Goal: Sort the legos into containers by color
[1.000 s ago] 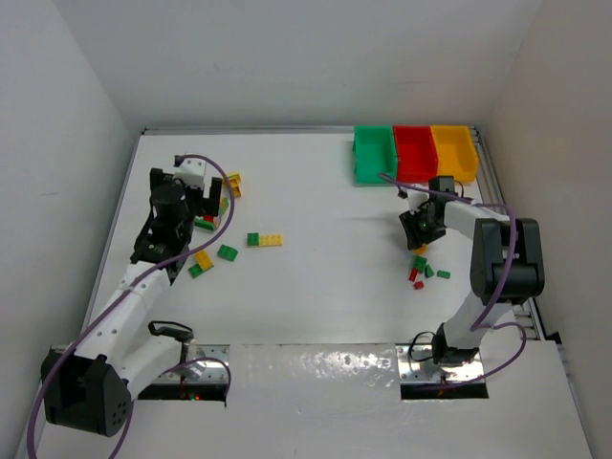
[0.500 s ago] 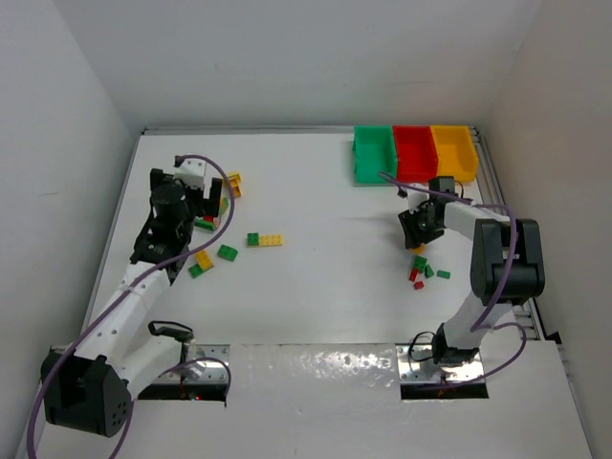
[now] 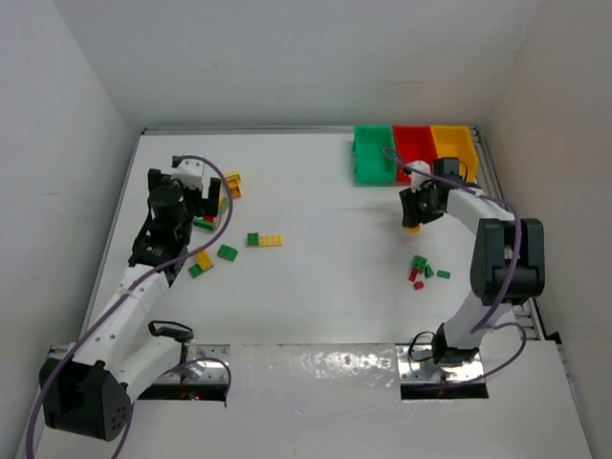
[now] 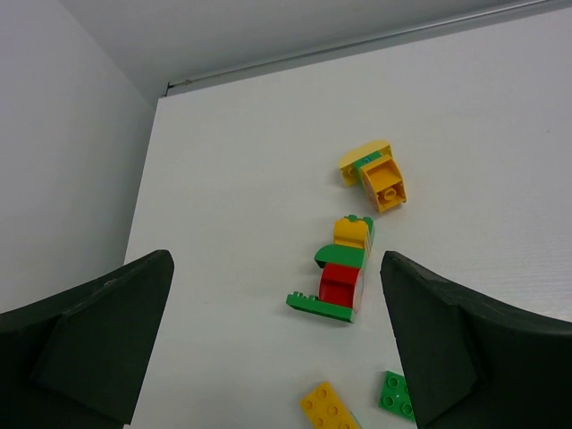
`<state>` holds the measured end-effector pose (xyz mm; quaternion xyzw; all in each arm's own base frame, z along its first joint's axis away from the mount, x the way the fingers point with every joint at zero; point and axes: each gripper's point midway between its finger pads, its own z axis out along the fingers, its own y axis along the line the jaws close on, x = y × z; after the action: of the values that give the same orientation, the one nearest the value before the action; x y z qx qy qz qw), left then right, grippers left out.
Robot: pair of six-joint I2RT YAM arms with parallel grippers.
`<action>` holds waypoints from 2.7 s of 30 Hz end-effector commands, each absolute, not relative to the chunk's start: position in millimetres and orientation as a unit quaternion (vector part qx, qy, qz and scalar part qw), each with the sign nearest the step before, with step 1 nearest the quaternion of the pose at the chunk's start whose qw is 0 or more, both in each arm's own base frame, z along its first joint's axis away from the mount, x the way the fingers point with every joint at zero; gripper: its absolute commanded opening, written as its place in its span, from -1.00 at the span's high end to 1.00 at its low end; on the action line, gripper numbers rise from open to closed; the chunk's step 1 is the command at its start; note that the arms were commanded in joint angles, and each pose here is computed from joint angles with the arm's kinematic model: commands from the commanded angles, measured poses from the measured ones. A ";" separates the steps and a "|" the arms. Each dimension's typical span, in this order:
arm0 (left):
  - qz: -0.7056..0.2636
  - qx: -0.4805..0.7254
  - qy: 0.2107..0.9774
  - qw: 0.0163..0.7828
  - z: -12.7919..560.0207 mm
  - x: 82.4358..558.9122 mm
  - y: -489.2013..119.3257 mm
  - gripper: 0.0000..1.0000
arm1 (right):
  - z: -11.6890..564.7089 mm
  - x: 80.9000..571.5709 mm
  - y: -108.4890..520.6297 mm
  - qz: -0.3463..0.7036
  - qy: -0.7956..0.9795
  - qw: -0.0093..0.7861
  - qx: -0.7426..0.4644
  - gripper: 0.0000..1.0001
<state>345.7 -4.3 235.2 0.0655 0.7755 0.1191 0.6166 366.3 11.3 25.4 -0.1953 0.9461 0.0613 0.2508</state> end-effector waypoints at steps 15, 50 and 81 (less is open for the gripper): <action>0.094 0.039 0.769 0.631 237.6 338.4 -8.8 -1.00 | 184.8 570.1 -28.0 -0.083 0.825 0.554 0.076 0.44; 0.127 0.044 0.804 0.580 204.5 352.1 -1.1 -1.00 | 114.7 629.6 -143.1 -0.258 0.771 0.522 0.257 -0.46; 0.091 0.031 0.784 0.614 212.1 339.1 -8.9 -1.00 | 140.6 444.5 52.7 0.044 0.911 0.409 -0.025 -0.42</action>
<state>340.6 -3.6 200.3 0.0463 0.8021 0.1099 0.5851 505.2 18.0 153.0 -0.0089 0.8680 -0.0468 0.4943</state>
